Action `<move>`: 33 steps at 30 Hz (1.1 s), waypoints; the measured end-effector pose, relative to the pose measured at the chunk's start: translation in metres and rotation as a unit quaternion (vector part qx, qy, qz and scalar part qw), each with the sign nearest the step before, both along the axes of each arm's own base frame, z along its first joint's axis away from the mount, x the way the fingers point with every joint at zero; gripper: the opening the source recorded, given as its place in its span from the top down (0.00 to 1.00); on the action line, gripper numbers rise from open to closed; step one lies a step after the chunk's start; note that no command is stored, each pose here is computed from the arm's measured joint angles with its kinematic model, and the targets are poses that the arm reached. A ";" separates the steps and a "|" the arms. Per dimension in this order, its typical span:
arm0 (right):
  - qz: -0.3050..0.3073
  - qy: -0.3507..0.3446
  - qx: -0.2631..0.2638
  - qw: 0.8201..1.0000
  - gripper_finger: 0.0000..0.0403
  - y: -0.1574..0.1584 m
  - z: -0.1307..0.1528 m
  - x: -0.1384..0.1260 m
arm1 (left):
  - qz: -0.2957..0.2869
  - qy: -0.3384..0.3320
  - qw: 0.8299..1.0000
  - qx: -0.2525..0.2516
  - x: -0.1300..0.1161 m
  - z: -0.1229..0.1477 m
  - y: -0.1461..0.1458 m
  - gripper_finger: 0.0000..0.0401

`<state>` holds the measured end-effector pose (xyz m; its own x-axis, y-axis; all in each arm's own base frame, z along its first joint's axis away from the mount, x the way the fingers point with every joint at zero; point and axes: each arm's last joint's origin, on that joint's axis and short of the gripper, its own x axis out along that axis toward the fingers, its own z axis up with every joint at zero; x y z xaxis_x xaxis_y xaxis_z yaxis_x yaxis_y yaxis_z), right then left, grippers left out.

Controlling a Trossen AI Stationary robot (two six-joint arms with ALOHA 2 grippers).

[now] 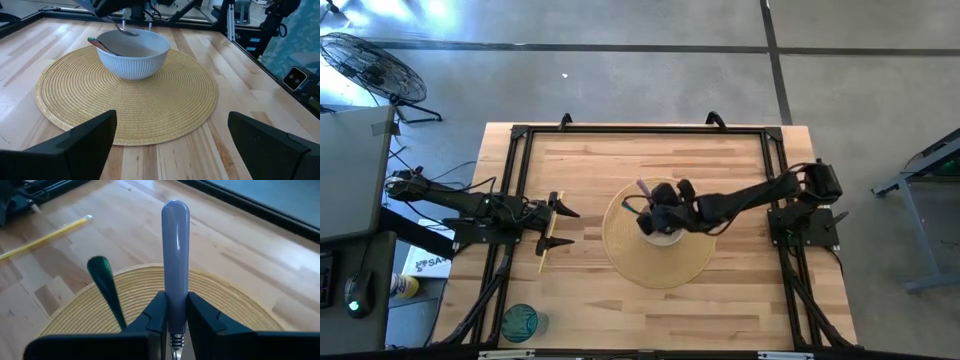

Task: Pick & Place Utensil
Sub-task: Put the purple spoon into the white bowl on the table placemat

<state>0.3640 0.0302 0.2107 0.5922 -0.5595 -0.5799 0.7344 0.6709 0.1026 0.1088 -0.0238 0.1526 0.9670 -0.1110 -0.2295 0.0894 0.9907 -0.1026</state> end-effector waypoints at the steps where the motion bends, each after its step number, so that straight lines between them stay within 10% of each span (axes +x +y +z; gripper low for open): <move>1: -0.009 -0.004 0.003 1.000 0.89 0.003 -0.003 0.000 | 0.000 0.000 1.000 0.000 0.000 0.000 0.000 0.06; 33: 0.075 -0.034 0.034 0.996 0.78 0.003 -0.060 -0.016 | 0.000 0.000 1.000 0.000 0.000 0.000 0.000 0.06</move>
